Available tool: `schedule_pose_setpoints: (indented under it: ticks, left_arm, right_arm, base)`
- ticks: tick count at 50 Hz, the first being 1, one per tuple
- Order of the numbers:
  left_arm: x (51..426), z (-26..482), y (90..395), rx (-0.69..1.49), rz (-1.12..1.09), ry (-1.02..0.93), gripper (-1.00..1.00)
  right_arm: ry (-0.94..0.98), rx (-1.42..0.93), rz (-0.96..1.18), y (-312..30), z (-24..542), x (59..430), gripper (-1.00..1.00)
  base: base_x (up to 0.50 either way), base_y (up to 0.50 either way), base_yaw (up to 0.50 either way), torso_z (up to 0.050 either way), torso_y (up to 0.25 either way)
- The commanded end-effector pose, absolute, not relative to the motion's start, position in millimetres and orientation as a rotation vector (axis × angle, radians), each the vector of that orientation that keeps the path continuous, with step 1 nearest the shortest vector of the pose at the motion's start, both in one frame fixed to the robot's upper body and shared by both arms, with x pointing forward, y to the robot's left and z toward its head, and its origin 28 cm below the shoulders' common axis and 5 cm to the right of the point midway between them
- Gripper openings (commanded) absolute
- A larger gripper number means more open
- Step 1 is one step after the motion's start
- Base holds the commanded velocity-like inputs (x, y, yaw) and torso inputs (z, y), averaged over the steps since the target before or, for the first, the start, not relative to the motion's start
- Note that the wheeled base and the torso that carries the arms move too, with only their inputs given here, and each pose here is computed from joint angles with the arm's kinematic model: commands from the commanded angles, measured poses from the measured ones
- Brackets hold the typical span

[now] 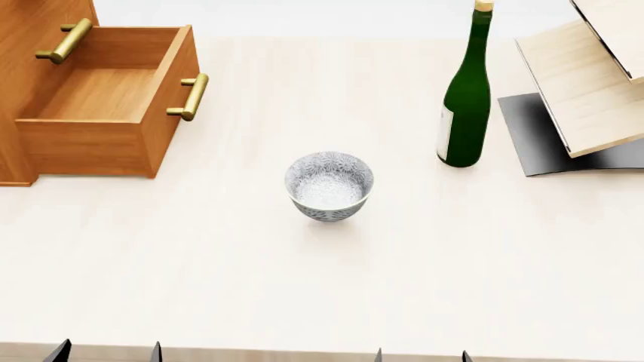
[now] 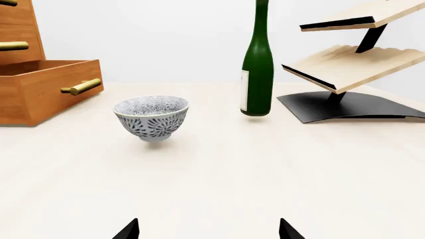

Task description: Close the bottom drawer of the cabinet.

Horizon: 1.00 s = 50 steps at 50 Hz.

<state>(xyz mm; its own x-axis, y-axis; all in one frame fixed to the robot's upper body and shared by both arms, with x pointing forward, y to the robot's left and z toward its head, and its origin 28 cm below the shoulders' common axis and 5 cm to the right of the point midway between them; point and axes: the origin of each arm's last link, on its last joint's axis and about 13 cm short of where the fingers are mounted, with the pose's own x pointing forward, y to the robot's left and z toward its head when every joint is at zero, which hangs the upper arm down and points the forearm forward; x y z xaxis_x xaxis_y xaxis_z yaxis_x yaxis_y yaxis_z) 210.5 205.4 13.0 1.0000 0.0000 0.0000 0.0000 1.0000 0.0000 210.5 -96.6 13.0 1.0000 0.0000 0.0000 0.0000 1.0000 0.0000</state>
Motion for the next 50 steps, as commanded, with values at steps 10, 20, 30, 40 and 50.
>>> schedule_pose_setpoints:
  ticks: [10, 20, 30, 40, 50]
  left_arm:
    - [209, 14, 206, 0.014, 0.009, -0.003, 1.00]
    - [209, 12, 207, 0.027, -0.003, -0.024, 1.00]
    - [207, 26, 215, 0.021, -0.010, -0.019, 1.00]
    - [201, 70, 211, 0.051, -0.012, -0.069, 1.00]
    - [203, 100, 213, 0.072, -0.002, -0.134, 1.00]
  right_arm:
    - [-0.005, 0.002, -0.018, -97, 13, 210, 1.00]
    - [-0.001, -0.010, -0.087, -98, 12, 214, 1.00]
    - [0.019, -0.016, -0.085, -101, 18, 212, 1.00]
    - [-0.018, -0.048, -0.075, -100, 57, 214, 1.00]
    - [-0.069, -0.059, -0.053, -93, 93, 215, 1.00]
  base:
    - [0.00, 0.00, 0.00, 0.000, 0.000]
    - [0.00, 0.00, 0.00, 0.000, 0.000]
    - [0.00, 0.00, 0.00, 0.000, 0.000]
    - [0.00, 0.00, 0.00, 0.000, 0.000]
    - [0.00, 0.00, 0.00, 0.000, 0.000]
